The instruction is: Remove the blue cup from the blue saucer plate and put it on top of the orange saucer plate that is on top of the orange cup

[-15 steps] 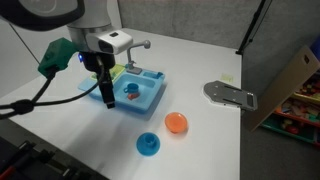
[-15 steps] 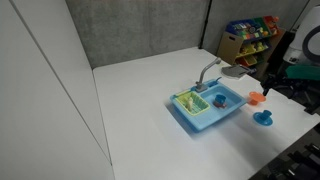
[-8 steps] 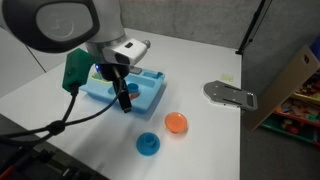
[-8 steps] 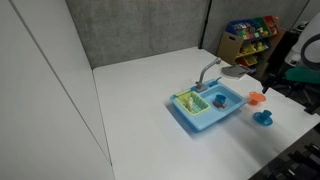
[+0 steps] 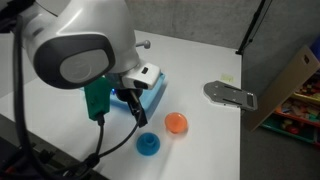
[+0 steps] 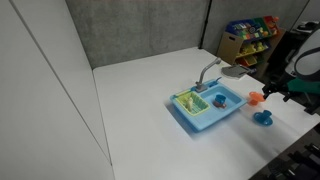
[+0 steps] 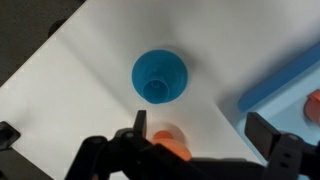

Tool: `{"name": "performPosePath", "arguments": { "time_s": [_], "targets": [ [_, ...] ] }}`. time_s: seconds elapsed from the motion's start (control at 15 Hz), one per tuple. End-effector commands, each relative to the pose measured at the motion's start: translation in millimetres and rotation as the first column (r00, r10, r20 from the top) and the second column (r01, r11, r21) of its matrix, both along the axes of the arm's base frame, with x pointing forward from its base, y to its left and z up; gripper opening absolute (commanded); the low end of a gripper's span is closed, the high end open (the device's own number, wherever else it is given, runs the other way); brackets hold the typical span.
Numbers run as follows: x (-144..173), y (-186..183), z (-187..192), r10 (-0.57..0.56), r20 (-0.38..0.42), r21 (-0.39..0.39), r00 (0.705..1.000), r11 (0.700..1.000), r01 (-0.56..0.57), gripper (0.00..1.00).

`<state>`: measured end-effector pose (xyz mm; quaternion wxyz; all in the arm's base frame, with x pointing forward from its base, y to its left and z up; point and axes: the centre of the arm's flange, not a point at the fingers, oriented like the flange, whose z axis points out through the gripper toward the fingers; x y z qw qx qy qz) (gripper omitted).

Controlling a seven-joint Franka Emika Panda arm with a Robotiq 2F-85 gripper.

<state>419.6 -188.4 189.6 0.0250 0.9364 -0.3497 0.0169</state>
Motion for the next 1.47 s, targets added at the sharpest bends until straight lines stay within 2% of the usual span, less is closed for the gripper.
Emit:
{"name": "performPosePath", "arguments": {
  "time_s": [0.0, 0.4, 1.13, 1.2, 1.33, 1.4],
  "targets": [
    [0.9, -25.1, -27.1, 0.051, -0.020, 0.026, 0.999, 0.998, -0.051, 1.00],
    [1.7, -47.1, -71.5, 0.106, -0.028, 0.006, 0.994, 0.994, -0.106, 1.00],
    [13.1, -47.3, -126.5, 0.118, -0.057, -0.018, 0.991, 0.993, -0.119, 1.00],
    [13.3, -47.0, -128.9, 0.118, -0.060, -0.018, 0.991, 0.993, -0.119, 0.75],
    [12.5, -45.5, -130.9, 0.118, -0.067, -0.019, 0.991, 0.993, -0.120, 0.66],
    [12.0, -44.3, -130.2, 0.117, -0.069, -0.018, 0.991, 0.993, -0.119, 0.56]
  ]
}}
